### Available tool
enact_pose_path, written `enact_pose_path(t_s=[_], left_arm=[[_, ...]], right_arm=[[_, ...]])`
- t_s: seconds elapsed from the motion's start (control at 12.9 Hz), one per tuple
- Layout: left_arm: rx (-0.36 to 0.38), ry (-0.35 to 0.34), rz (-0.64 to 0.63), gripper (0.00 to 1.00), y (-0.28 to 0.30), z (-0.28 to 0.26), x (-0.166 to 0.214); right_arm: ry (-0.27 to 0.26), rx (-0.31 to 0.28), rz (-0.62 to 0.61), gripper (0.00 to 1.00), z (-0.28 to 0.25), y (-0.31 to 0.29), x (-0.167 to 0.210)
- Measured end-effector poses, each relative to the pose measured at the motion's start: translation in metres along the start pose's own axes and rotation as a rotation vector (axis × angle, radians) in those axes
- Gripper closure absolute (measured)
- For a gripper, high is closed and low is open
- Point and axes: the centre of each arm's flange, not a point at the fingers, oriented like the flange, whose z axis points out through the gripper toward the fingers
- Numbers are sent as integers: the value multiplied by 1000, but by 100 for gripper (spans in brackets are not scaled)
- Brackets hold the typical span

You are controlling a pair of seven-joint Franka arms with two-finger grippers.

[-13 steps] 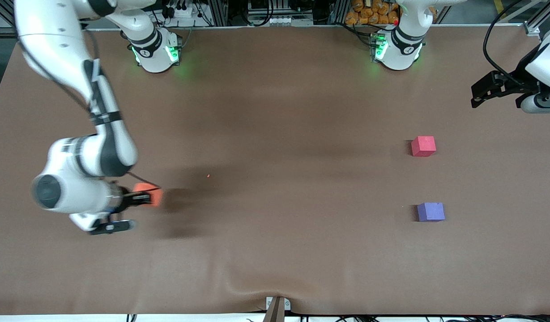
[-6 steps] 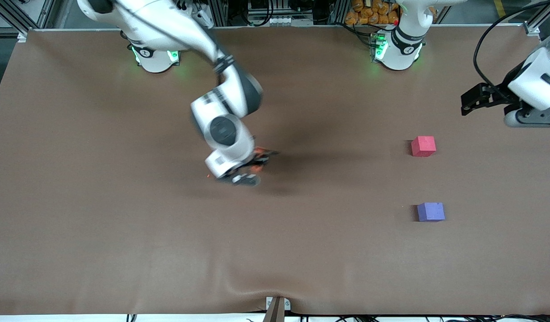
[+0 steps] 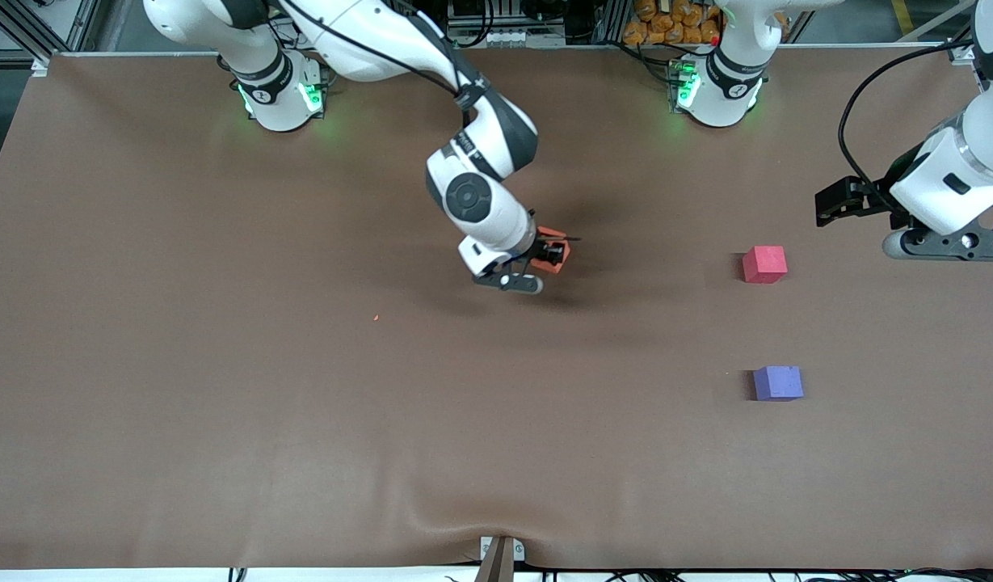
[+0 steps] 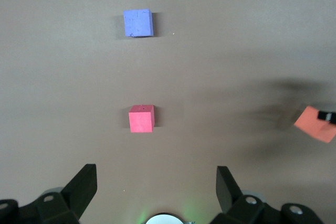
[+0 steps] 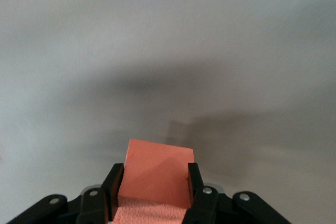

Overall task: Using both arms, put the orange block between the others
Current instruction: 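Carry the orange cube to mid-table while the left gripper approaches, then lower the orange cube onto the table and open the right gripper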

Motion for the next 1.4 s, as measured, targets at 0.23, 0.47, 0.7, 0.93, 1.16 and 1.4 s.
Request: enact_pose_path(t_s=[0.23,0.47,0.7,0.93,1.16,1.4], left_arm=[[-2,14,-2,0,-1,0,3],[-3,26,-5,0,-3,0,5],[-5,19,-1,0,-1,6,9],[-6,-4,5,0,2,18,17],[-7,-41,40,0,21,38,25],[-1,-90,70,0,43,63,27]], right_arm=[[-6,-2,-4,41,18,-5,-16],[-37,81,167,41,17,-5,-9],[-35,105,381,37,17,1,5],[-37,94,532,34,25,9,12],[-34,94,659,30,29,14,20],[-23,111,700,0,20,21,38]])
